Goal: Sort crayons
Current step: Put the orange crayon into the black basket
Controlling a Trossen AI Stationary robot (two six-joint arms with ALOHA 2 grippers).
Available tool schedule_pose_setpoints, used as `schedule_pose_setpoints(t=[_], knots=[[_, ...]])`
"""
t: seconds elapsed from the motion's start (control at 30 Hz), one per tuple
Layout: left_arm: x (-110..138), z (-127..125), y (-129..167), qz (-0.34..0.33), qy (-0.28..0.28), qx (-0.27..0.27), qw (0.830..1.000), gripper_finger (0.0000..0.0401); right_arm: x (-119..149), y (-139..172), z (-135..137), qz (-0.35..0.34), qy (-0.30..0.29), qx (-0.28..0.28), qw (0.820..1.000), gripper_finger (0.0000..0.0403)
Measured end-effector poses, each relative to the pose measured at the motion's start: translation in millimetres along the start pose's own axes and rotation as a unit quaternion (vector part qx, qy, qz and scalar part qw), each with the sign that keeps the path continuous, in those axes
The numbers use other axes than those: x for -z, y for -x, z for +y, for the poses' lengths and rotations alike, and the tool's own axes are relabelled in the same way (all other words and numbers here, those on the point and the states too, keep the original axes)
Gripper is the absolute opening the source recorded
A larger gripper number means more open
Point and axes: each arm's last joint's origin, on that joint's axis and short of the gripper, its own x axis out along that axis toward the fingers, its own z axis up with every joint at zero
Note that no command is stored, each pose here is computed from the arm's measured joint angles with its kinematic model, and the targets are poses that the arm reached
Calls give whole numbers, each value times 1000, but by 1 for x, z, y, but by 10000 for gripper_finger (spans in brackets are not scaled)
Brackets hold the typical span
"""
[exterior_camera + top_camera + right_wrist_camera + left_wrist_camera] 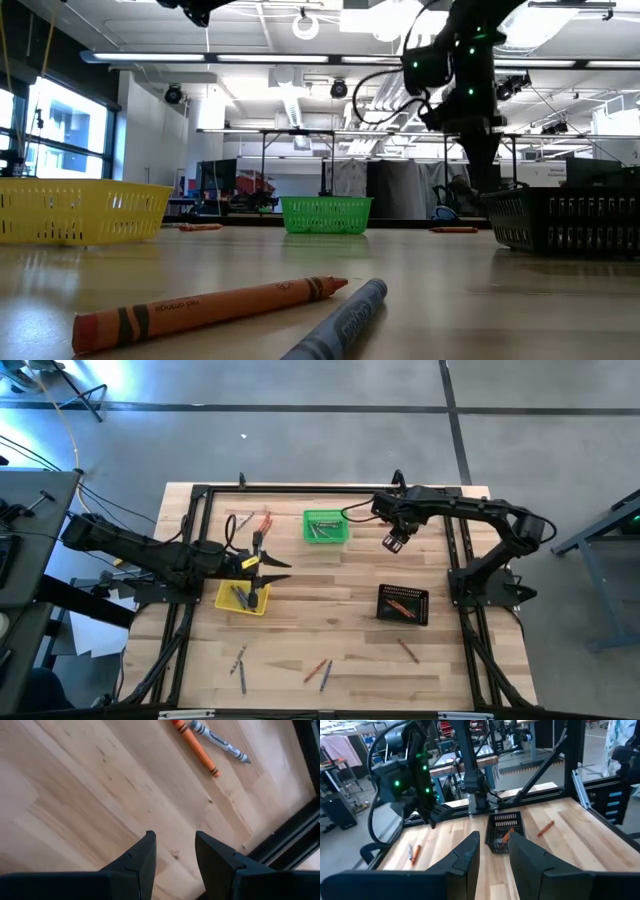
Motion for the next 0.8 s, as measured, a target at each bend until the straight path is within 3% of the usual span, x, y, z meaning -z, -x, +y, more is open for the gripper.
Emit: schedule_pose_setpoints(t=[0.27,0.57,0.8], knots=[[2,8,-1,4,-22,-18,1000,90,-19,-30,-18,28,16,-23,999,128],[3,19,-3,9,-31,-43,999,90,-42,-66,-36,6,96,-38,995,128],[5,21,-3,20,-31,-47,998,90,-46,-86,-49,32,54,-39,997,128]])
